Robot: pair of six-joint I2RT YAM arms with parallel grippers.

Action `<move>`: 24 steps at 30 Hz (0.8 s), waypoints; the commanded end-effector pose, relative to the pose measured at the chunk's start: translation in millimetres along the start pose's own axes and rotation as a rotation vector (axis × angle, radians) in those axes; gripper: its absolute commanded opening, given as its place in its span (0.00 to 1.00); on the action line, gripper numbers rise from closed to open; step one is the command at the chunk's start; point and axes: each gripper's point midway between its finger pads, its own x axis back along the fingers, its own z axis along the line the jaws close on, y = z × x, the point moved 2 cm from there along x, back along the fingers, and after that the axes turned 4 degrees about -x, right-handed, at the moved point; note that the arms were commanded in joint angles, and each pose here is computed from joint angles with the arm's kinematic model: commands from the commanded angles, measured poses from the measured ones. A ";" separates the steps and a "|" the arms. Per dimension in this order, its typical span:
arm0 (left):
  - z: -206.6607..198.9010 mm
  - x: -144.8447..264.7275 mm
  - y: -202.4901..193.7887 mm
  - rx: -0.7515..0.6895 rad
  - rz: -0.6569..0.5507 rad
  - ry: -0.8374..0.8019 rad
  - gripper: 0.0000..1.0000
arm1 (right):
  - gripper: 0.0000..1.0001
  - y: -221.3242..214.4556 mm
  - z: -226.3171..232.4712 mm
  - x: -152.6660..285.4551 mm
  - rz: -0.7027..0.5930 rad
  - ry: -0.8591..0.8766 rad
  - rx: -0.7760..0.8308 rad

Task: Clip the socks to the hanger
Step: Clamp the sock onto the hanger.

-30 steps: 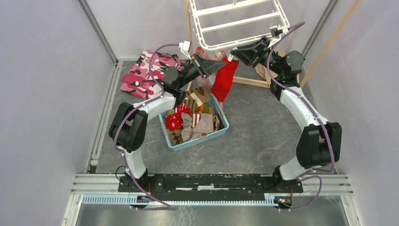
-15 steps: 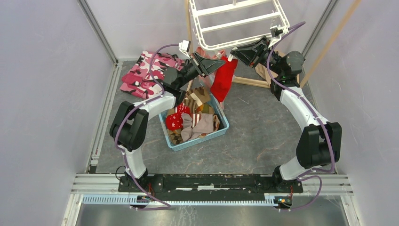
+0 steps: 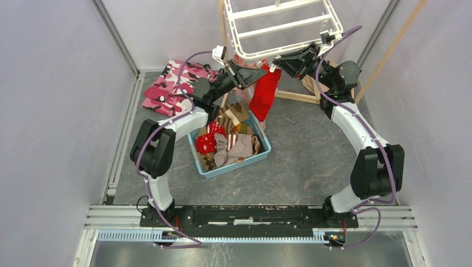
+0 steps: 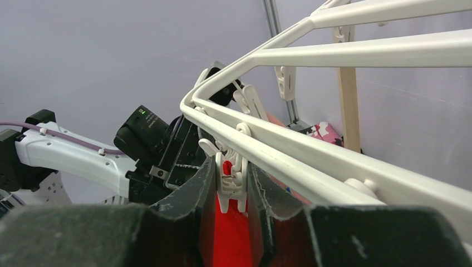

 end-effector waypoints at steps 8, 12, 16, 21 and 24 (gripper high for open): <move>-16.7 -9.7 7.6 0.060 0.012 -0.101 0.02 | 0.00 -8.3 15.8 0.3 0.045 0.079 -0.016; -19.2 -10.7 11.1 0.063 -0.006 -0.110 0.02 | 0.00 -7.3 17.7 0.1 0.045 0.085 -0.012; -23.6 -13.2 17.2 0.056 -0.025 -0.119 0.02 | 0.00 -7.0 18.4 0.4 0.045 0.088 -0.015; -24.1 -15.6 22.6 0.056 -0.052 -0.115 0.02 | 0.00 -6.7 20.0 1.0 0.044 0.093 -0.017; -25.9 -16.9 24.9 0.055 -0.059 -0.123 0.02 | 0.00 -6.8 20.2 1.2 0.044 0.094 -0.020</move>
